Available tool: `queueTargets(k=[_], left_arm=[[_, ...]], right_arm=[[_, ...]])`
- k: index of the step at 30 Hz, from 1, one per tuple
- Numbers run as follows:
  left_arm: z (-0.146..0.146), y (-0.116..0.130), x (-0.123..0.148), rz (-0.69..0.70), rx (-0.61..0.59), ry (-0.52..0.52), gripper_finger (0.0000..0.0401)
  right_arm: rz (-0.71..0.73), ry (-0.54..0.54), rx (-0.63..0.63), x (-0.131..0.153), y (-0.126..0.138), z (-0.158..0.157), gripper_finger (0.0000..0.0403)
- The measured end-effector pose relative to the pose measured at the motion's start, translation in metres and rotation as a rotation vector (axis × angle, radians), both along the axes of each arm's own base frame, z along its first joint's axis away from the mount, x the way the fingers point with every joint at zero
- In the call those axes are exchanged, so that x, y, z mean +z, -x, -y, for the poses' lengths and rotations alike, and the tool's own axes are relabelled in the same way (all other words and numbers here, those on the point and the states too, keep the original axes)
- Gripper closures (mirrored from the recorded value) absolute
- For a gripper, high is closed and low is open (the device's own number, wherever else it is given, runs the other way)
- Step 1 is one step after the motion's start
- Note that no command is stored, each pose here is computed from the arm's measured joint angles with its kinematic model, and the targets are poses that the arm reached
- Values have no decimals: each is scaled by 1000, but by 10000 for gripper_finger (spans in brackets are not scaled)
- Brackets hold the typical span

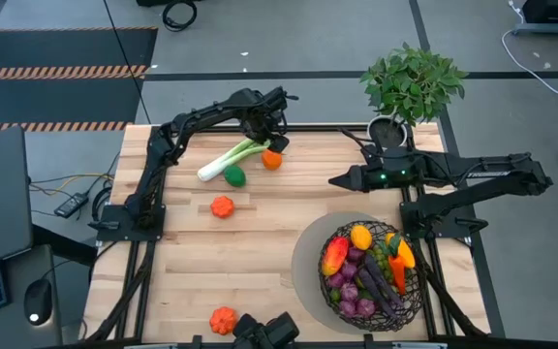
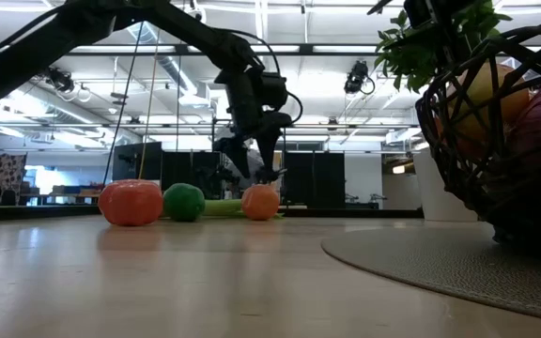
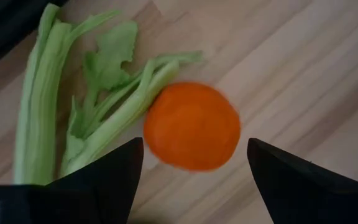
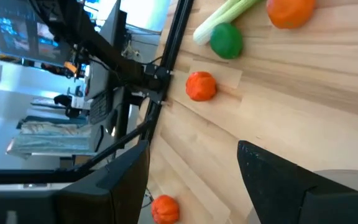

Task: Build produce basket
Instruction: Put the orange into the black basket

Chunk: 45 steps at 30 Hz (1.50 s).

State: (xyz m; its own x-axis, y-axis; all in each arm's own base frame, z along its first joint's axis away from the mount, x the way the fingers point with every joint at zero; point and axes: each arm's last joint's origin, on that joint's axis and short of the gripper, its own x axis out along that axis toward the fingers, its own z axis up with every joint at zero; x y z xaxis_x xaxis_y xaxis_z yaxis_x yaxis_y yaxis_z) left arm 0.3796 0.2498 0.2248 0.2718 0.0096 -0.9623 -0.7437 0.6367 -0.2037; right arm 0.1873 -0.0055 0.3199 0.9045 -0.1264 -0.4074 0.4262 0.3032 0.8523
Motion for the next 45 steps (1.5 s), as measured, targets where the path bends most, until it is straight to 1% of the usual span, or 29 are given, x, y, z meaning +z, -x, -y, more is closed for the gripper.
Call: queueTargets(k=[7, 9, 14, 16, 19, 23, 27, 32, 37, 41, 45], left_arm=[[-2, -3, 1, 30, 51, -9, 108], [-4, -5, -4, 27, 73, 4, 108], [-3, -8, -30, -16, 123, 130, 108], [0, -11, -35, -18, 132, 161, 108], [6, -15, -37, -23, 133, 173, 108], [9, -21, -37, 3, 136, 163, 108], [13, -24, -37, 7, 130, 167, 108], [26, -35, -37, 31, 66, 136, 110], [38, -42, -37, 35, 37, 136, 130], [46, -46, -35, 44, 11, 172, 160], [54, -54, -26, 109, -51, 223, 196]], right_arm=[[-11, 22, 9, -1, 0, 1, 154], [-13, 31, 13, -1, 0, 1, 154], [-17, 38, 32, -1, 0, 1, 154], [-17, 34, 51, -1, 0, 0, 154], [-19, 25, 75, -1, 0, -1, 154], [-25, 31, 107, -2, 1, -1, 154], [-32, 41, 114, -2, 1, -1, 154], [-37, 55, 129, -3, 1, -2, 154], [-41, 79, 151, -3, 1, -2, 154], [-47, 100, 166, -3, 1, -2, 154], [-66, 109, 175, -5, 2, -2, 154]])
